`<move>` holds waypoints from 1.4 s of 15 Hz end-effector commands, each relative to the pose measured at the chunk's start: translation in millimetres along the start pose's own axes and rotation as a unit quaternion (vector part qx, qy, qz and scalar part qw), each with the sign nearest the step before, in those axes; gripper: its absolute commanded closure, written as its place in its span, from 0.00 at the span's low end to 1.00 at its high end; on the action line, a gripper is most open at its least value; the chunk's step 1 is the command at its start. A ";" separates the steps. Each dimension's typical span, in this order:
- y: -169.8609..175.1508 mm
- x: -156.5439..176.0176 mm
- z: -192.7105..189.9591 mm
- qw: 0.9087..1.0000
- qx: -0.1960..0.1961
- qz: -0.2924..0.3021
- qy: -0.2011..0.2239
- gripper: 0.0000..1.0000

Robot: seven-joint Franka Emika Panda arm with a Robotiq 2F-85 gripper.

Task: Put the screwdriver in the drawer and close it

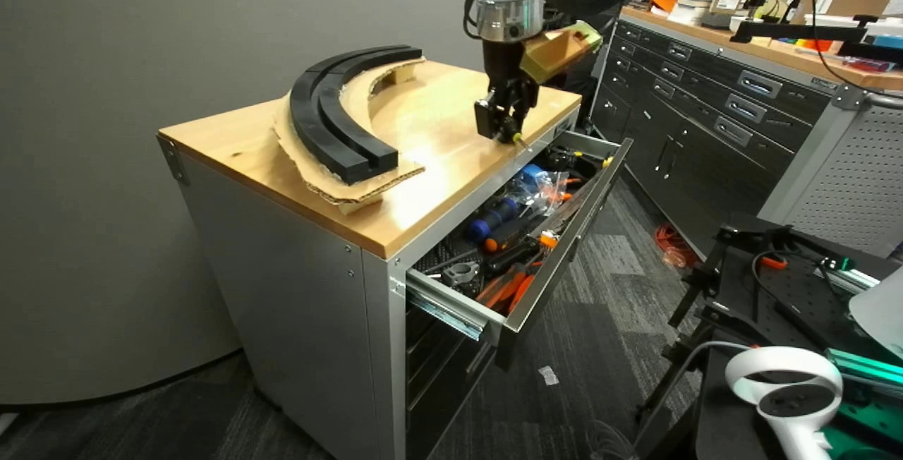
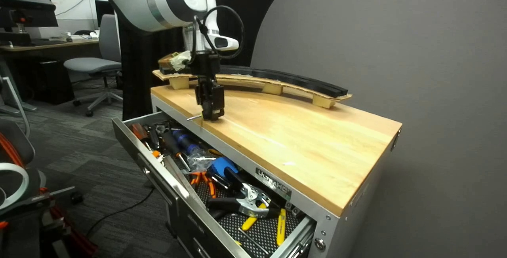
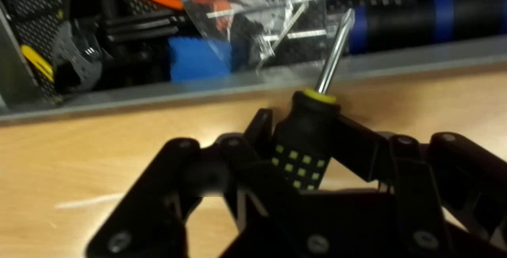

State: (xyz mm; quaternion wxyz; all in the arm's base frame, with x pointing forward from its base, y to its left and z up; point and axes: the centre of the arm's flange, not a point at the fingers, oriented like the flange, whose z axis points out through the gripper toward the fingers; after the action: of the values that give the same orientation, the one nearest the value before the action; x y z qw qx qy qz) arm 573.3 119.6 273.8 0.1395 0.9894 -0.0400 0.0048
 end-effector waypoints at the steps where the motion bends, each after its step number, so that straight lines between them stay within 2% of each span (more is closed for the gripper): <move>1: 25.4 -86.8 -4.9 0.998 -0.037 -0.011 -0.040 0.86; 3: 28.0 -114.5 6.5 0.998 -0.035 -0.010 -0.054 0.86; 6: 14.8 -140.1 20.0 0.999 -0.018 0.005 -0.045 0.88; 12: -36.9 -146.1 27.4 0.998 0.025 0.048 0.025 0.88; 16: -58.8 -139.9 22.6 0.995 0.036 0.064 0.066 0.88; 17: -61.4 -139.7 22.4 0.995 0.034 0.065 0.070 0.38; 18: -61.8 -140.1 23.9 0.995 0.031 0.068 0.073 0.37; 21: -57.7 -140.2 27.9 0.995 0.023 0.075 0.066 0.16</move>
State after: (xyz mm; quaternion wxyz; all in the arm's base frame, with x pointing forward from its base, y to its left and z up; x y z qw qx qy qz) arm 434.5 176.0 231.5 0.1158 0.9859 -0.0954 0.0741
